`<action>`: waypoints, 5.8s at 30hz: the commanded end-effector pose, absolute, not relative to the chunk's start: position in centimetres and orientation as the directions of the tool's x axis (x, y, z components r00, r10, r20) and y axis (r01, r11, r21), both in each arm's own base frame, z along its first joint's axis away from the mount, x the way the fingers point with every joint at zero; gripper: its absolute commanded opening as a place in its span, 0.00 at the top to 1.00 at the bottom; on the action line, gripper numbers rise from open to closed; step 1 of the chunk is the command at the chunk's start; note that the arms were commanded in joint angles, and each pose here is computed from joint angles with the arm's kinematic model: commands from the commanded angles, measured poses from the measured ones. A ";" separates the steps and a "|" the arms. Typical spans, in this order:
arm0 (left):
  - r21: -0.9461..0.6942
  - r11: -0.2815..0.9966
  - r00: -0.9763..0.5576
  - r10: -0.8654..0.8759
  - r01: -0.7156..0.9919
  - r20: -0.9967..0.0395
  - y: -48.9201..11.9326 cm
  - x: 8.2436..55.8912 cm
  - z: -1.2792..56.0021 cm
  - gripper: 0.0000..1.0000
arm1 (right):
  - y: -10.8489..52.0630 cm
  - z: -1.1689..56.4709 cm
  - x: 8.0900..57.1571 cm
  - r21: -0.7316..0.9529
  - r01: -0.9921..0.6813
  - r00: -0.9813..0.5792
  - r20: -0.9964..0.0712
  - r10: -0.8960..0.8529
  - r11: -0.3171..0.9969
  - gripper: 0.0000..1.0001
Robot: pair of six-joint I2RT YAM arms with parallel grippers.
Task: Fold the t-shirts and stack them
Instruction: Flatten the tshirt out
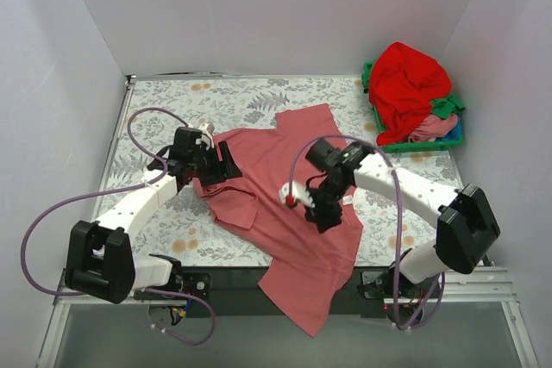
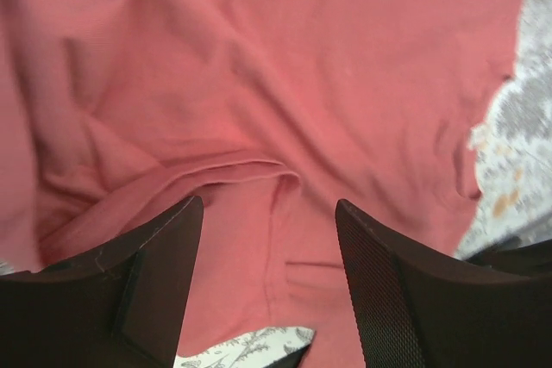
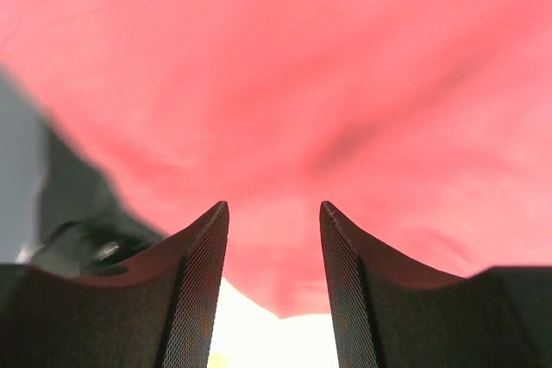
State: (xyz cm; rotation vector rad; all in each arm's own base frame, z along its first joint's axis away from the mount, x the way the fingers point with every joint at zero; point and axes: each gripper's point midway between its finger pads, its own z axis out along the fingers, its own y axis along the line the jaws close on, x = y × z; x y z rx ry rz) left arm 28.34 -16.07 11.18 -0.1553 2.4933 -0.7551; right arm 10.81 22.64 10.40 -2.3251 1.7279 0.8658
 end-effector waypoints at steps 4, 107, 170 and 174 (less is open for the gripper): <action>-0.384 0.912 -0.710 -0.365 -0.144 -0.602 -11.4 32.4 12.8 0.37 | 23.0 14.9 22.4 0.190 -0.980 -0.175 -0.712 -0.680 0.053 0.46; -0.053 0.976 -0.815 -0.207 -0.213 -0.542 -6.0 46.0 4.9 0.84 | 20.8 10.9 25.0 0.320 -0.940 -0.328 -0.741 -0.585 0.122 0.44; -0.314 0.923 -0.645 -0.381 -0.223 -0.663 -3.6 41.0 12.6 1.00 | 20.3 12.2 32.9 0.161 -0.946 -0.313 -0.687 -0.656 0.283 0.42; -0.332 0.918 -0.638 -0.391 -0.217 -0.663 -3.9 39.9 12.4 1.00 | 21.3 13.7 37.3 0.134 -0.918 -0.352 -0.706 -0.615 0.373 0.41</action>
